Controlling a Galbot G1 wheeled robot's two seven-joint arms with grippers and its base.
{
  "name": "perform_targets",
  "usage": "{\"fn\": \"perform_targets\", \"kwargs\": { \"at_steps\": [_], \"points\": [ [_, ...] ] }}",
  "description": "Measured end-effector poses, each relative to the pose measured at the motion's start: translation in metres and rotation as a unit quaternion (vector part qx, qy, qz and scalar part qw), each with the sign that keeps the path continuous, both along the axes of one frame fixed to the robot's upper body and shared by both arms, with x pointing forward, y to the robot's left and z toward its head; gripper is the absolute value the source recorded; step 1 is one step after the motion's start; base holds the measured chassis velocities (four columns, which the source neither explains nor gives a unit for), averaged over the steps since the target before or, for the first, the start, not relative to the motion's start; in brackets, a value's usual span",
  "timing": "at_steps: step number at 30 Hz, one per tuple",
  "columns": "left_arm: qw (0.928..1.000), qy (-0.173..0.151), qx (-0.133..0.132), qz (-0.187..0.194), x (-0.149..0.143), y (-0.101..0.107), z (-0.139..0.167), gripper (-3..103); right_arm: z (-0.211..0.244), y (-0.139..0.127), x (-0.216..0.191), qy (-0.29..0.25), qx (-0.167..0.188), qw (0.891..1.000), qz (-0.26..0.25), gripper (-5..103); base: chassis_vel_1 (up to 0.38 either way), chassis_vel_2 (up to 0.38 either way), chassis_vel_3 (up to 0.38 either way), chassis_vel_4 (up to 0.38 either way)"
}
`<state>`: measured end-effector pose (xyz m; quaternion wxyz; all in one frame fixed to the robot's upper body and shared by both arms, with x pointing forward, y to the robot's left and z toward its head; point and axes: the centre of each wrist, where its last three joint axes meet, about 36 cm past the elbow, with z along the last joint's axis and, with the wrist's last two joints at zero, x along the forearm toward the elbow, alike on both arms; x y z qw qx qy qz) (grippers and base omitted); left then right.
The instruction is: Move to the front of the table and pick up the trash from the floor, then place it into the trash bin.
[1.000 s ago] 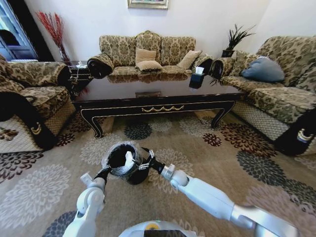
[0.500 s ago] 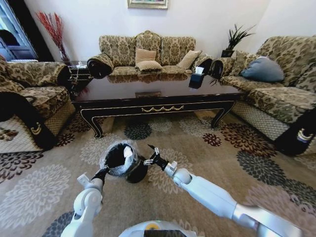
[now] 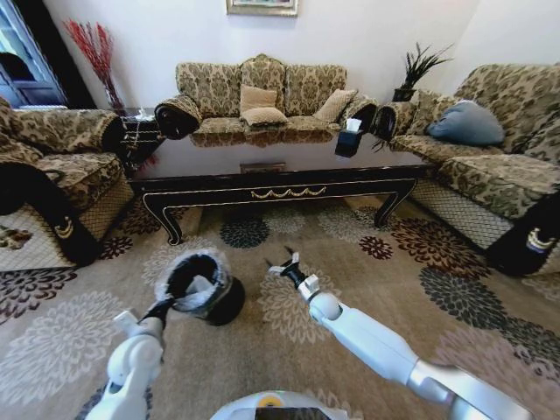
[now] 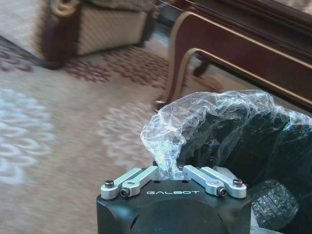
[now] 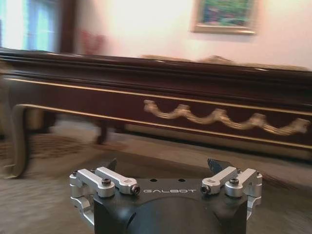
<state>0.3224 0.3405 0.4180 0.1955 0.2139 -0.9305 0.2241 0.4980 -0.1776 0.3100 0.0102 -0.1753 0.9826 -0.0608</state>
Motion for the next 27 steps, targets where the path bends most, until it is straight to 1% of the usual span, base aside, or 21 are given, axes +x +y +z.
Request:
{"fn": "perform_targets", "kwargs": {
  "at_steps": [1, 3, 4, 5, 6, 8, 9, 10, 12, 17, 18, 20, 23, 27],
  "points": [
    [0.9999, 0.005, 0.006, 0.015, -0.001, 0.007, 0.0, 3, 0.002, -0.002, 0.006, 0.006, 0.007, 0.999, -0.033, 100, 0.0, 0.0, 0.0, 0.0],
    [0.9993, 0.016, 0.01, 0.032, -0.003, 0.011, -0.002, 3, 0.006, -0.002, 0.014, 0.029, 0.025, 0.995, -0.094, 100, 0.0, 0.0, 0.0, 0.0],
    [0.9993, 0.016, 0.01, 0.032, -0.003, 0.011, -0.002, 3, 0.006, -0.002, 0.014, 0.029, 0.025, 0.995, -0.094, 100, 0.0, 0.0, 0.0, 0.0],
    [0.9988, 0.023, 0.011, 0.041, -0.004, 0.012, -0.003, 3, 0.008, -0.001, 0.017, 0.042, 0.038, 0.991, -0.12, 100, 0.0, 0.0, 0.0, 0.0],
    [0.9979, 0.032, 0.013, 0.054, -0.004, 0.012, -0.005, 3, 0.01, 0.0, 0.021, 0.062, 0.053, 0.984, -0.157, 100, 0.0, 0.0, 0.0, 0.0],
    [0.9951, 0.05, 0.02, 0.083, -0.001, 0.015, -0.008, 3, 0.01, -0.002, 0.026, 0.091, 0.069, 0.97, -0.213, 100, 0.0, 0.0, 0.0, 0.0],
    [0.9951, 0.05, 0.02, 0.083, -0.001, 0.015, -0.008, 3, 0.01, -0.002, 0.026, 0.091, 0.069, 0.97, -0.213, 100, 0.0, 0.0, 0.0, 0.0],
    [0.9938, 0.055, 0.022, 0.094, 0.0, 0.018, -0.009, 3, 0.008, -0.006, 0.028, 0.095, 0.071, 0.966, -0.228, 100, 0.0, 0.0, 0.0, 0.0],
    [0.9925, 0.057, 0.027, 0.104, 0.002, 0.025, -0.009, 3, 0.004, -0.016, 0.025, 0.099, 0.065, 0.962, -0.245, 100, 0.0, 0.0, 0.0, 0.0],
    [0.9924, 0.057, 0.028, 0.105, 0.003, 0.026, -0.009, 3, 0.002, -0.019, 0.023, 0.101, 0.064, 0.961, -0.249, 100, 0.0, 0.0, 0.0, 0.0],
    [0.9927, 0.054, 0.026, 0.104, 0.005, 0.032, -0.011, 3, 0.0, -0.025, 0.013, 0.112, 0.066, 0.957, -0.26, 100, 0.0, 0.0, 0.0, 0.0],
    [0.9931, 0.053, 0.024, 0.102, 0.007, 0.033, -0.013, 3, 0.0, -0.025, 0.012, 0.112, 0.067, 0.956, -0.262, 100, 0.0, 0.0, 0.0, 0.0],
    [0.9939, 0.046, 0.015, 0.099, 0.017, 0.038, -0.021, 3, -0.01, -0.023, -0.001, 0.127, 0.068, 0.951, -0.273, 100, 0.0, 0.0, 0.0, 0.0],
    [0.9944, 0.043, 0.018, 0.095, 0.025, 0.041, -0.03, 3, -0.013, -0.021, -0.006, 0.133, 0.064, 0.949, -0.278, 100, 0.0, 0.0, 0.0, 0.0]
  ]
}}
